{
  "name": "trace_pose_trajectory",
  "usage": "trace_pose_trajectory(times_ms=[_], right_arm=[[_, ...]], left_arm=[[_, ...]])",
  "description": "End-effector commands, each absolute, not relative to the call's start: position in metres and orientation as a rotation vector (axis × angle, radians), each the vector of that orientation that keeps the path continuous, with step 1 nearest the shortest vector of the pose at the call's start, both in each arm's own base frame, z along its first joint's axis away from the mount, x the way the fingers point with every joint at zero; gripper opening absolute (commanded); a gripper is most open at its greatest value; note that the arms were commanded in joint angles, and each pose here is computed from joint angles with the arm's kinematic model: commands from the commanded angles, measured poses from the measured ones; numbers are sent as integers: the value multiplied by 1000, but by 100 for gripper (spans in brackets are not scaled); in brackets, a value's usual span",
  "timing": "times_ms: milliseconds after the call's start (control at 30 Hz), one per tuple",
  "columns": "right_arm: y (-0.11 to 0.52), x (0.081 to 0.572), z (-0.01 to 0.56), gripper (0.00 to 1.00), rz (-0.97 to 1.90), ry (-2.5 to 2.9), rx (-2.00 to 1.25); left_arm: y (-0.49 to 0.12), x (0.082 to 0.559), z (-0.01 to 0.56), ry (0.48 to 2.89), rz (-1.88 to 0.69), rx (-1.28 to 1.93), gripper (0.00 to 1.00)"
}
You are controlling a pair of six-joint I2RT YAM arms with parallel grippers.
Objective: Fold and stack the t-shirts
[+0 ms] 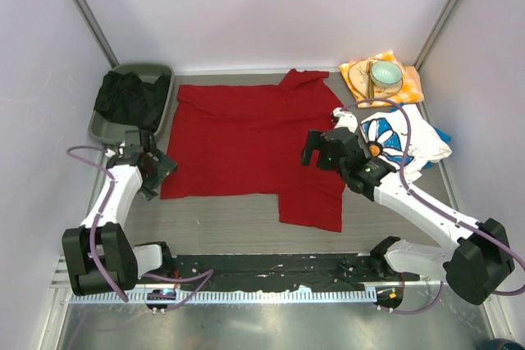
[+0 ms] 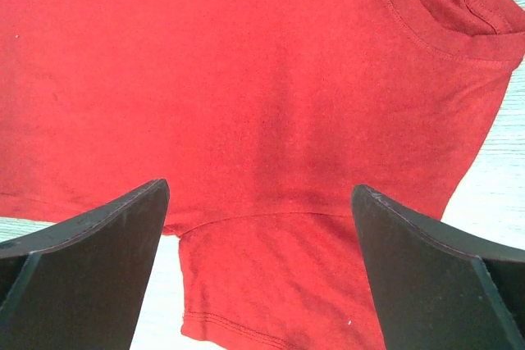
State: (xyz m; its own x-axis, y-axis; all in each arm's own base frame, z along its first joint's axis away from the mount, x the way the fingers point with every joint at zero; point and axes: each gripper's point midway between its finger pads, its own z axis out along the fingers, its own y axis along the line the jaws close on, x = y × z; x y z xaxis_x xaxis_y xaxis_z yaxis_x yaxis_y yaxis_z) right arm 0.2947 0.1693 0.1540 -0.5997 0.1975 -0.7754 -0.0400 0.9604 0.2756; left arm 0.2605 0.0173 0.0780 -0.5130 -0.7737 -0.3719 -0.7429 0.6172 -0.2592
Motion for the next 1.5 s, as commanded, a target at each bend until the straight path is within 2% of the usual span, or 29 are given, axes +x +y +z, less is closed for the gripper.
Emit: trace_pose_trajectory(times_ms=[0, 300, 667, 933, 1233, 1267, 1333, 1467], right_arm=[[170, 296, 168, 100, 357, 2131, 116], [175, 296, 165, 100, 383, 2140, 107], [170, 290, 162, 100, 381, 2143, 106], [170, 288, 158, 100, 378, 2153, 107], [169, 284, 154, 100, 382, 2175, 111], [168, 283, 156, 100, 380, 2174, 111], [164, 280, 154, 100, 359, 2189, 119], [154, 272, 148, 99, 294, 2249, 132]], left_arm=[[24, 240, 64, 2388, 20, -1356, 85], [28, 226, 34, 2409, 102, -1455, 80], [32, 241, 11, 2435, 121, -1407, 76], [37, 252, 4, 2423, 147, -1398, 67], [34, 260, -14, 2445, 115, -1394, 42], [33, 259, -16, 2446, 109, -1402, 32], [31, 260, -19, 2447, 93, -1403, 27], [27, 264, -19, 2443, 53, -1401, 10]])
